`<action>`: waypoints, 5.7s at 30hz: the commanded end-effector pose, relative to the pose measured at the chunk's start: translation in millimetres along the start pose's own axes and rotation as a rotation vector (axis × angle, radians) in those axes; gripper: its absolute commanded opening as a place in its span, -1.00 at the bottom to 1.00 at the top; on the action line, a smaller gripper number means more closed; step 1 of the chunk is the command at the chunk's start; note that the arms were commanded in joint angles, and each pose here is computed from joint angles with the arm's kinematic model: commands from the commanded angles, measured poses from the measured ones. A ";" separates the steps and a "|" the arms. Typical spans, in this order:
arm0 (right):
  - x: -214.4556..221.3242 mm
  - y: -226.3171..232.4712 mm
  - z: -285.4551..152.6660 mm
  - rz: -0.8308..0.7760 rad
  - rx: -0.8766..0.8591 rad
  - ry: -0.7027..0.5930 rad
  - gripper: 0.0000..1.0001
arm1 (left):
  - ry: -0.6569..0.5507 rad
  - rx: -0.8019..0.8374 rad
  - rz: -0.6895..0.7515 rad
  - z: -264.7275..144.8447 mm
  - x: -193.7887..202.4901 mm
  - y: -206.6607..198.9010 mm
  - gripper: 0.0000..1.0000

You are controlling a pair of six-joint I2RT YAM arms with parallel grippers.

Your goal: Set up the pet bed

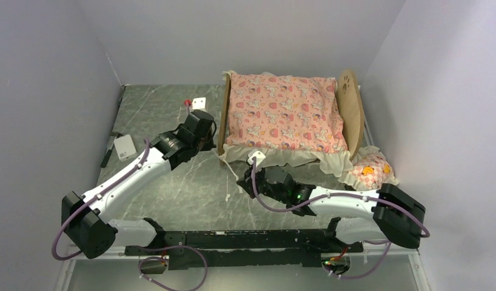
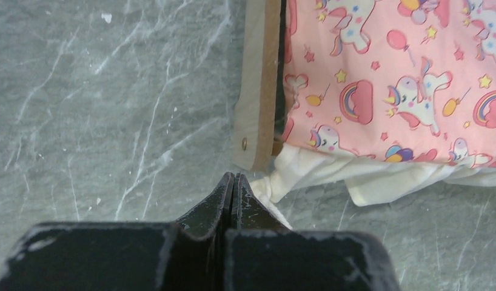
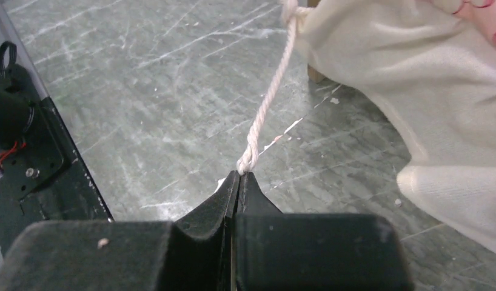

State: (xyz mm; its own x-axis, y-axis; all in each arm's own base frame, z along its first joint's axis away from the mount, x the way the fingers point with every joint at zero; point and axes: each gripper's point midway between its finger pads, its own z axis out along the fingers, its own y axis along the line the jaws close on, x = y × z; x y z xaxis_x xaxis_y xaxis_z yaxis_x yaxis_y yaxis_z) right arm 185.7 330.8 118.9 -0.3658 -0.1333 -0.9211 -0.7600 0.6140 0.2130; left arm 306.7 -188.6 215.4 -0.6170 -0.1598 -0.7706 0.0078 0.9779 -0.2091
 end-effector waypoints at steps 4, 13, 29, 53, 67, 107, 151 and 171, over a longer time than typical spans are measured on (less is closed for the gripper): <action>17.6 17.3 20.5 -0.058 -0.088 0.141 -0.69 | 0.009 0.128 -0.062 -2.4 10.9 -16.2 -1.00; -71.6 -16.6 17.9 0.092 0.205 -0.106 0.00 | 0.045 0.182 -0.063 -4.8 21.4 -23.4 -1.00; -92.1 -41.6 73.2 0.331 0.412 -0.245 -0.03 | 0.037 0.187 -0.087 -8.4 22.8 -21.3 -1.00; -82.1 -66.3 61.9 0.345 0.432 -0.232 -1.00 | 0.042 0.152 -0.073 -3.3 27.6 -14.5 -1.00; -78.9 -77.6 26.4 0.174 0.403 -0.081 -1.00 | 0.036 0.066 -0.044 1.1 31.5 3.3 -1.00; -17.8 -21.0 87.6 0.055 0.166 -0.241 0.25 | 0.035 0.136 -0.034 -3.4 19.0 -15.0 -1.00; 91.5 -65.7 73.1 0.202 0.314 0.153 -1.00 | -0.246 0.074 0.085 19.2 -142.8 -40.3 -1.00; 27.3 -23.4 73.1 0.118 0.154 0.061 -0.63 | -0.015 0.122 -0.090 -12.3 -27.1 1.9 -1.00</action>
State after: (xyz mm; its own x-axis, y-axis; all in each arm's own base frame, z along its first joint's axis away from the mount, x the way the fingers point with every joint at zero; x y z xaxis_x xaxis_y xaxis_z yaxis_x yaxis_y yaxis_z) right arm 235.4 380.7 49.4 -0.5167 -0.0742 -0.8529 -0.6103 0.7306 0.3062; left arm 338.0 -178.0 228.6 -0.6201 -0.1091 -0.7769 0.0593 0.9809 -0.1851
